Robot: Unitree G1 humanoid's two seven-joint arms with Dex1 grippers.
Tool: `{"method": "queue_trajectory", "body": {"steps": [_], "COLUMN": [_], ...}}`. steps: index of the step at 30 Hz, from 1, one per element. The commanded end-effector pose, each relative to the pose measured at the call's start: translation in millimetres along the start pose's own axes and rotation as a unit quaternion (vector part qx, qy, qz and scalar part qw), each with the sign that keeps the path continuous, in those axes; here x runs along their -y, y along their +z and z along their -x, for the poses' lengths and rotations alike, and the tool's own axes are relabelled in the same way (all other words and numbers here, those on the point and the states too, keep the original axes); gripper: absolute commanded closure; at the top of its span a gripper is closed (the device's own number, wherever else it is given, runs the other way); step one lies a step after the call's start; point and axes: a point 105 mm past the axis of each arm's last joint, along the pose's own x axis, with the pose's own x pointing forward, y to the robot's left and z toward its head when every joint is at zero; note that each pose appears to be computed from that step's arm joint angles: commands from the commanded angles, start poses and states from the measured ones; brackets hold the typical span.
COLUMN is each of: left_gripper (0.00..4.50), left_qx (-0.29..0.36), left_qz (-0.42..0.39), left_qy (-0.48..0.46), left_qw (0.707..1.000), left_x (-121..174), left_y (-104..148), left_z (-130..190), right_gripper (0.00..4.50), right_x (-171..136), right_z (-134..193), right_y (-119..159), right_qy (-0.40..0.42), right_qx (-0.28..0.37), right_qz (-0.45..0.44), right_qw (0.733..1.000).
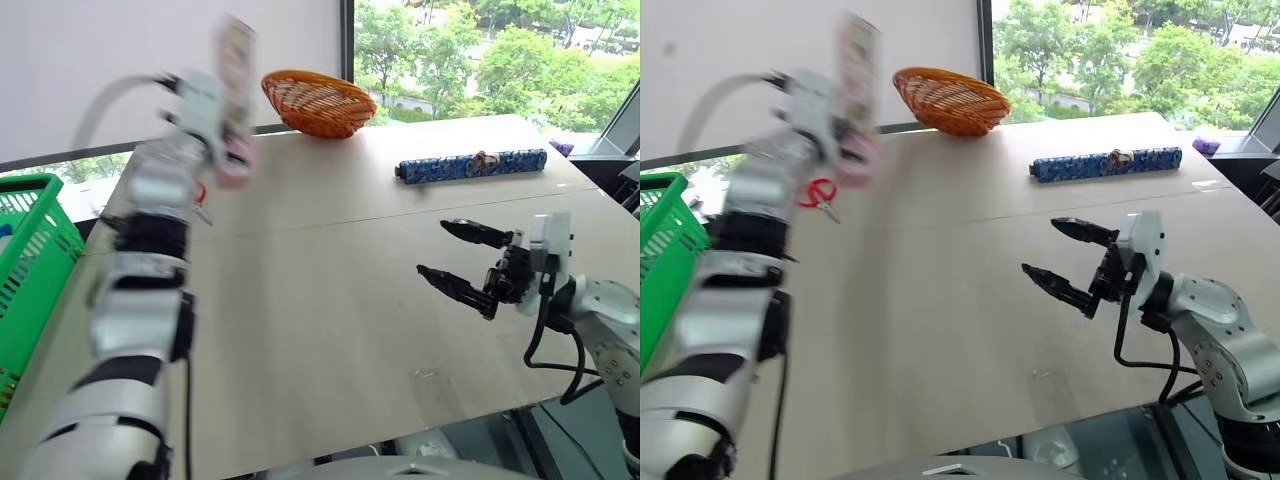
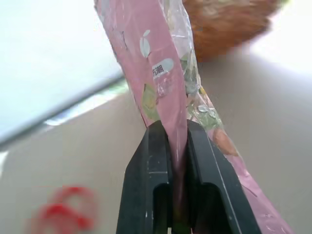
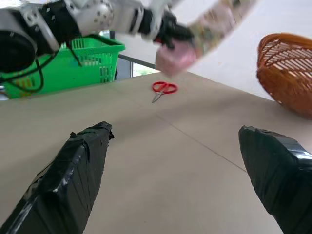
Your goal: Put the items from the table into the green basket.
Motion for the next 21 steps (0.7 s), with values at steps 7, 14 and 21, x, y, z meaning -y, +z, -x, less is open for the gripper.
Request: {"method": "queue_trajectory", "body": {"steps": [7, 14, 21], "left_gripper": [4.45, 4.45, 4.45], "left_qx": [0.04, -0.129, -0.208], "left_qz": [-0.012, -0.038, -0.017], "left_qy": [0.17, 0.303, 0.279], "left_qw": [0.985, 0.944, 0.938], "left_x": [-124, -190, -179], "left_y": [21, -75, -133], "left_z": [35, 81, 93], "right_gripper": [0.0, 0.0, 0.0], "right_x": [-3, -8, -6], "right_z": [-15, -25, -27], "right_y": [19, 25, 24], "right_qy": [0.06, 0.102, 0.109], "right_qx": [0.038, 0.057, 0.058], "right_qz": [0.004, -0.004, -0.005], "right_qw": [0.997, 0.993, 0.992]}}
